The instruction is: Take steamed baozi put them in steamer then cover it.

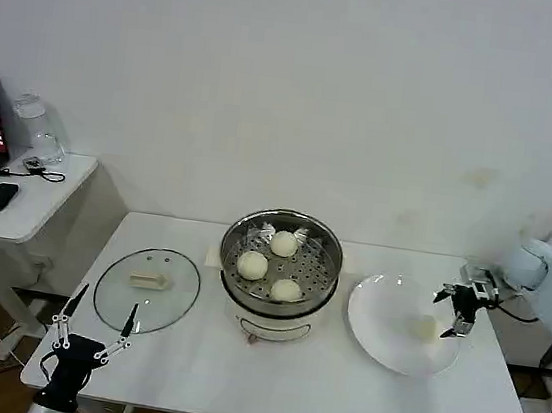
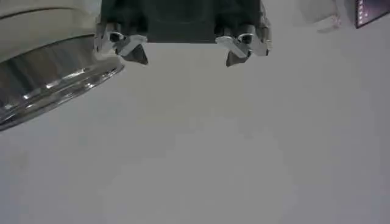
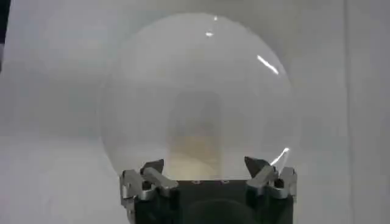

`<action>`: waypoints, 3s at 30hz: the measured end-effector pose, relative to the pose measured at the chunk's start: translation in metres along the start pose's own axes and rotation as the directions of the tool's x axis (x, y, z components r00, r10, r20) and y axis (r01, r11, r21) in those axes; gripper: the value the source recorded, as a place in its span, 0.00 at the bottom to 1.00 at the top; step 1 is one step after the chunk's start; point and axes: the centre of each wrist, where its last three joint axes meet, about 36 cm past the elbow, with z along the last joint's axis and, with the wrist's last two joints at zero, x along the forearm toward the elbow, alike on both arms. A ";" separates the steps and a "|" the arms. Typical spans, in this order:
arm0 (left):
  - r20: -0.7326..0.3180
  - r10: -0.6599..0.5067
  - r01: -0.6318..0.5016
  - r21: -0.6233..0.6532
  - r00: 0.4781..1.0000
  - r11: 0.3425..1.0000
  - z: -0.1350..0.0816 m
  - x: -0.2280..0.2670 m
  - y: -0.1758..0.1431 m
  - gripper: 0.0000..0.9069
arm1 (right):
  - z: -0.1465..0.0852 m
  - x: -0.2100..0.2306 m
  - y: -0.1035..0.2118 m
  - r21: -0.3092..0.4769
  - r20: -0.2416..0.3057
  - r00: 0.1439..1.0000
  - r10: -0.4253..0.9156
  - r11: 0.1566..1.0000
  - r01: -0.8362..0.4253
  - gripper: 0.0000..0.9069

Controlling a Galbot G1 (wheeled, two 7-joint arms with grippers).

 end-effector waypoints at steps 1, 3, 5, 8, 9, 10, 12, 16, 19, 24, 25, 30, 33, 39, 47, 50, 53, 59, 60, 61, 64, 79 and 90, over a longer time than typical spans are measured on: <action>-0.003 0.000 0.000 0.001 1.000 1.000 0.001 0.001 0.000 1.00 | 0.000 -0.003 -0.001 -0.003 -0.001 1.000 -0.002 1.000 0.002 1.00; -0.005 0.000 0.000 0.001 1.000 1.000 0.001 0.001 0.000 1.00 | -0.002 -0.010 -0.002 -0.008 -0.004 1.000 -0.006 1.000 0.006 1.00; -0.006 0.002 -0.002 -0.001 1.000 1.000 0.002 0.002 0.000 1.00 | -0.003 -0.017 -0.002 -0.010 -0.008 1.000 -0.013 1.000 0.013 1.00; -0.005 0.003 -0.003 -0.004 1.000 1.000 0.002 0.001 0.002 1.00 | -0.004 -0.026 -0.002 -0.017 -0.012 1.000 -0.020 1.000 0.020 1.00; -0.005 0.002 -0.002 -0.005 1.000 1.000 0.002 0.001 0.002 1.00 | -0.004 -0.029 -0.002 -0.019 -0.013 1.000 -0.022 1.000 0.022 1.00; -0.005 0.002 -0.002 -0.006 1.000 1.000 0.002 0.001 0.003 1.00 | -0.004 -0.031 -0.002 -0.022 -0.013 1.000 -0.024 0.999 0.024 1.00; -0.006 0.003 -0.003 -0.006 1.000 1.000 0.002 0.002 0.003 1.00 | -0.001 -0.036 -0.001 -0.029 -0.017 0.999 -0.029 0.999 0.029 1.00; -0.010 0.003 -0.003 -0.005 1.000 1.000 0.002 0.003 0.002 1.00 | 0.002 -0.042 0.001 -0.037 -0.022 0.999 -0.035 0.999 0.034 1.00; -0.010 0.003 -0.003 -0.005 1.000 1.000 0.002 0.003 0.002 1.00 | 0.002 -0.048 0.001 -0.038 -0.025 0.999 -0.040 0.999 0.039 1.00; -0.008 0.003 -0.003 -0.006 1.000 1.000 0.002 0.003 0.002 1.00 | 0.003 -0.051 -0.002 -0.044 -0.032 0.999 -0.037 0.998 0.036 0.90; -0.008 0.003 -0.003 -0.006 1.000 1.000 0.002 0.003 0.002 1.00 | 0.003 -0.052 -0.002 -0.045 -0.034 0.999 -0.038 0.998 0.036 0.83; -0.008 0.002 -0.002 -0.008 1.000 1.000 0.001 0.004 0.003 1.00 | 0.005 -0.052 -0.003 -0.051 -0.039 0.999 -0.035 0.998 0.033 0.79; -0.008 0.001 -0.001 -0.011 1.000 1.000 0.001 0.004 0.004 1.00 | 0.006 -0.051 -0.004 -0.054 -0.040 0.999 -0.033 0.998 0.031 0.77; -0.004 -0.001 0.001 -0.008 1.000 1.000 -0.001 0.003 0.002 1.00 | 0.009 -0.047 -0.005 -0.057 -0.044 0.999 -0.027 0.998 0.024 0.74; 0.002 -0.001 0.001 -0.007 1.000 1.000 -0.004 0.002 0.002 1.00 | 0.010 -0.028 -0.009 -0.066 -0.025 1.000 0.003 0.998 -0.004 0.74; 0.007 -0.001 0.001 -0.010 1.000 1.000 -0.004 0.000 0.003 1.00 | 0.007 -0.012 -0.012 -0.065 -0.003 1.000 0.025 0.998 -0.026 0.74; 0.010 0.003 -0.002 -0.015 1.000 1.000 -0.002 -0.002 0.005 1.00 | 0.002 0.008 -0.016 -0.059 0.027 0.998 0.052 0.997 -0.050 0.74; 0.015 0.012 -0.011 -0.024 1.000 1.000 0.001 -0.005 0.009 1.00 | -0.015 0.053 -0.019 -0.029 0.098 0.990 0.103 0.995 -0.100 0.73; 0.016 0.014 -0.014 -0.025 1.000 1.000 0.001 -0.006 0.010 1.00 | -0.020 0.061 -0.019 -0.023 0.113 0.987 0.112 0.994 -0.110 0.73; 0.016 0.016 -0.015 -0.027 1.000 1.000 0.002 -0.006 0.011 1.00 | -0.025 0.067 -0.019 -0.017 0.128 0.985 0.118 0.993 -0.117 0.73; 0.018 0.026 -0.025 -0.032 1.000 0.999 0.004 -0.008 0.013 1.00 | -0.045 0.084 -0.021 0.008 0.177 0.975 0.134 0.990 -0.138 0.72; 0.031 0.025 -0.024 -0.031 0.999 0.999 -0.001 -0.006 0.014 1.00 | -0.180 0.135 -0.047 0.147 0.353 0.929 0.110 0.974 -0.171 0.71; 0.030 0.007 -0.006 -0.029 1.000 1.000 0.002 -0.004 0.021 1.00 | -0.252 0.115 -0.065 0.246 0.326 0.945 0.033 0.962 -0.119 0.71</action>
